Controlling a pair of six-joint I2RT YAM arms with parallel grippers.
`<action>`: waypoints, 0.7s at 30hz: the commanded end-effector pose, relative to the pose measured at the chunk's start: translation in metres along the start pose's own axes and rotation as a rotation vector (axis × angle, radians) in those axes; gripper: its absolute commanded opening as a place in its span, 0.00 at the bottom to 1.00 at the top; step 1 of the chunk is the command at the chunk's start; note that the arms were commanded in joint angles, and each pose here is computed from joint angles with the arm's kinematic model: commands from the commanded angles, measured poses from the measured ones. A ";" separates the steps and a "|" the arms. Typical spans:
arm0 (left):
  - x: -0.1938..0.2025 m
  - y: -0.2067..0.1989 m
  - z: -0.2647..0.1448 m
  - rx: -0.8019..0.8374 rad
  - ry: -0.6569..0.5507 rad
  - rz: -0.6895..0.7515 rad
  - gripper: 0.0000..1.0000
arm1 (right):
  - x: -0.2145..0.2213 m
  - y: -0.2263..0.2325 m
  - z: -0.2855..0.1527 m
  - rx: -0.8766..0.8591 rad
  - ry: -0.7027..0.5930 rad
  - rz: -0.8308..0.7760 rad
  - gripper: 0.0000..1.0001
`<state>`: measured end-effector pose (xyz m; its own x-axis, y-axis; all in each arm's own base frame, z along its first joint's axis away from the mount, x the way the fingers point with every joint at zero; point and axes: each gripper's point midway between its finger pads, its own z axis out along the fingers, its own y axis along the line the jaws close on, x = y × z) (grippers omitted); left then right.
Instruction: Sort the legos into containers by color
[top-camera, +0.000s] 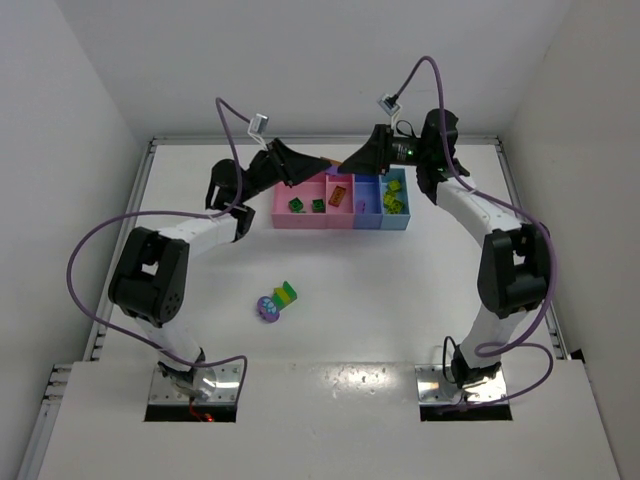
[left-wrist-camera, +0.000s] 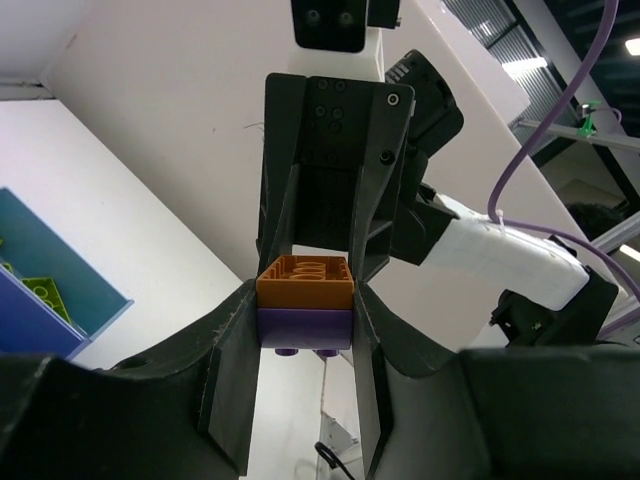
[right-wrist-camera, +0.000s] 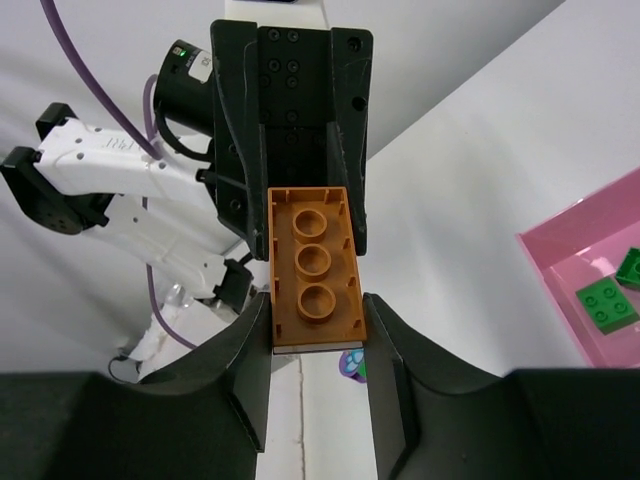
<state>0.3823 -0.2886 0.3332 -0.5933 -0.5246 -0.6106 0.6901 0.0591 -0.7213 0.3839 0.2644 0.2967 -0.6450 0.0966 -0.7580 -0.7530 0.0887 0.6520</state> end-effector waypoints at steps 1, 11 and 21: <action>-0.015 -0.032 0.000 0.074 -0.041 0.107 0.25 | -0.009 0.017 0.005 -0.064 0.011 -0.094 0.18; 0.017 -0.009 -0.001 0.009 0.238 0.240 0.43 | 0.001 0.029 -0.014 -0.090 0.054 -0.166 0.05; 0.035 0.001 -0.022 0.057 0.483 0.352 0.76 | 0.004 0.032 -0.023 -0.103 0.082 -0.191 0.02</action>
<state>0.3644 -0.2983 0.3016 -0.4934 -0.1128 -0.8624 0.8496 0.1500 -0.5057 0.3683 0.2489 0.2846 -0.6134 0.0152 -0.7897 -0.7888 0.0396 0.6134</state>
